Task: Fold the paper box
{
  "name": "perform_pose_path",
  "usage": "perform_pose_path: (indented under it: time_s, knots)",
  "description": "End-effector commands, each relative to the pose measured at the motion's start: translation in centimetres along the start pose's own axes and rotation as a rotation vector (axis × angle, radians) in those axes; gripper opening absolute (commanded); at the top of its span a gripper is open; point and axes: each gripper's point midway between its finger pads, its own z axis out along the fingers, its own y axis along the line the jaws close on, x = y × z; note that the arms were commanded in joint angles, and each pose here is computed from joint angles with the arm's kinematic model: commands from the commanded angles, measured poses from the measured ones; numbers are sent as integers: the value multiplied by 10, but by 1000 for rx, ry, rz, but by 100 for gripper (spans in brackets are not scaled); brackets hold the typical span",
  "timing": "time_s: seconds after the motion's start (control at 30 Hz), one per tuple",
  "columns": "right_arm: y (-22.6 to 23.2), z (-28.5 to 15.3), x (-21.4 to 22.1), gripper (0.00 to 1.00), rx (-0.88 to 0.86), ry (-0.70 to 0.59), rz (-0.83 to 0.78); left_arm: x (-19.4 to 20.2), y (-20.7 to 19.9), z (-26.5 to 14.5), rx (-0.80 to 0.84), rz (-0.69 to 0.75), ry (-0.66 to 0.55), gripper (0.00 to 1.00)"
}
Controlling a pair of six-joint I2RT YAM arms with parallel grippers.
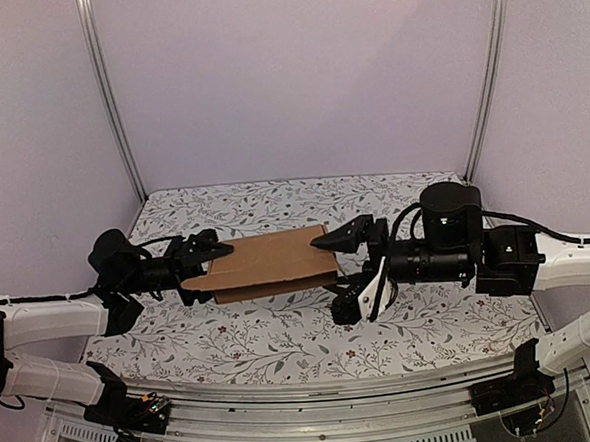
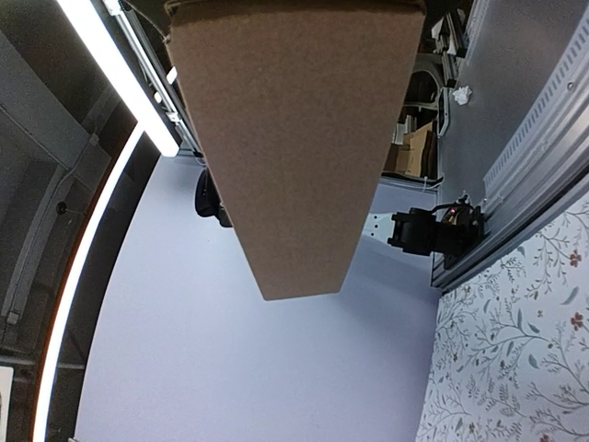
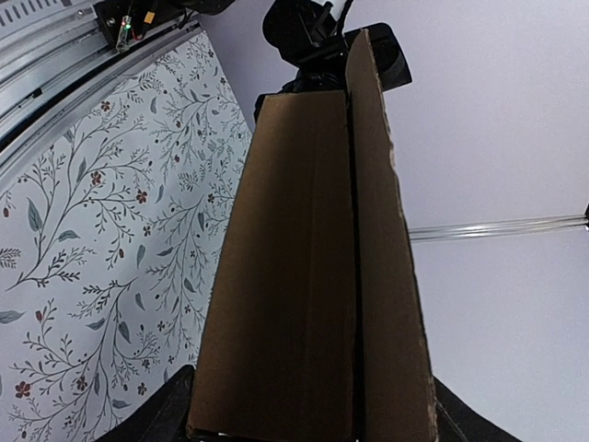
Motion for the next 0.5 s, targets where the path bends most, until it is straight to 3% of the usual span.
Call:
perform_pose_path:
  time_s: [0.0, 0.33, 0.47]
  knots:
    - [7, 2, 3, 69, 1, 29, -31, 7, -1, 2, 2, -65, 36, 0]
    - [10, 1, 7, 46, -1, 53, -51, 8, 1, 1, -3, -74, 33, 1]
    - [3, 0, 11, 41, 36, 77, -43, 8, 4, 0, -9, -81, 28, 16]
